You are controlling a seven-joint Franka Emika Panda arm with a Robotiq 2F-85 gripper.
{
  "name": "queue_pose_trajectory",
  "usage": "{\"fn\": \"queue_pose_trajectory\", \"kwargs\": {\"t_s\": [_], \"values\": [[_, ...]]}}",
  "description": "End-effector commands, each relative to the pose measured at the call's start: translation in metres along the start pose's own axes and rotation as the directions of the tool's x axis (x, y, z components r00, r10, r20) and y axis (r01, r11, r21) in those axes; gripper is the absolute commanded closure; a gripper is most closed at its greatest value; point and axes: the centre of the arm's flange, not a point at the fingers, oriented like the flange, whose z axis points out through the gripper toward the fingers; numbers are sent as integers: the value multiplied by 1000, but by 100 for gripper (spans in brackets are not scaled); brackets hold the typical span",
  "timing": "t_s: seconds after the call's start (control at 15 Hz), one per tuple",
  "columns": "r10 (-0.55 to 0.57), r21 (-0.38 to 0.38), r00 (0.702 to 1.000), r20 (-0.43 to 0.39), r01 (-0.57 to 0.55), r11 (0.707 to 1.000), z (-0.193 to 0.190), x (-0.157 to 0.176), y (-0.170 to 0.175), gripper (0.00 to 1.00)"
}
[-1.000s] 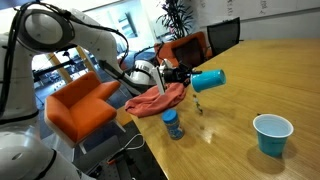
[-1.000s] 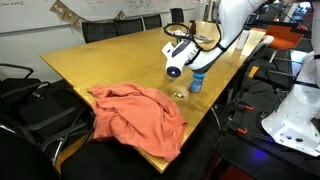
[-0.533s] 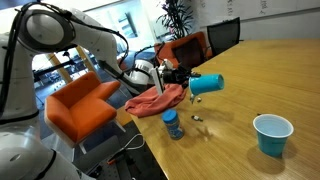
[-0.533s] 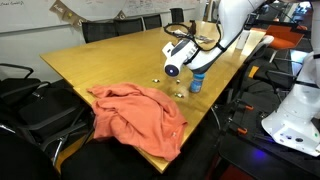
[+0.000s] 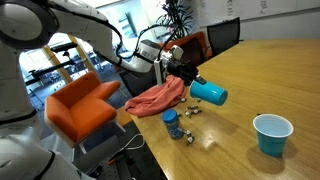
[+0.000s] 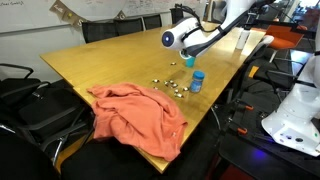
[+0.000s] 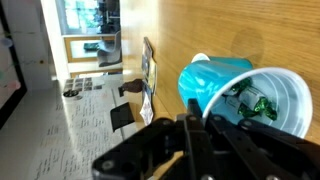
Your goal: Pour the contents of the cup on to the table
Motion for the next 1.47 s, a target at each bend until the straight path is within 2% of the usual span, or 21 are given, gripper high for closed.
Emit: {"fn": "queue_pose_trajectory", "kwargs": {"t_s": [0.0, 0.13, 0.33, 0.47, 0.6, 0.73, 0.87, 1.13, 1.33, 1.4], "values": [[61, 176, 995, 81, -75, 982, 1, 2, 39, 99], [79, 280, 989, 128, -113, 953, 4, 4, 51, 99], [100, 428, 974, 204, -180, 886, 16, 6, 60, 99], [109, 519, 963, 248, -227, 824, 28, 7, 66, 99], [123, 604, 953, 276, -272, 749, 41, 8, 74, 99], [142, 676, 942, 305, -319, 664, 51, 8, 85, 99], [164, 738, 928, 335, -367, 567, 60, 8, 95, 99], [207, 829, 899, 386, -437, 350, 69, 9, 112, 99], [250, 875, 881, 401, -449, 182, 65, 14, 117, 99], [227, 846, 883, 412, -463, 264, 69, 20, 111, 97]]}}
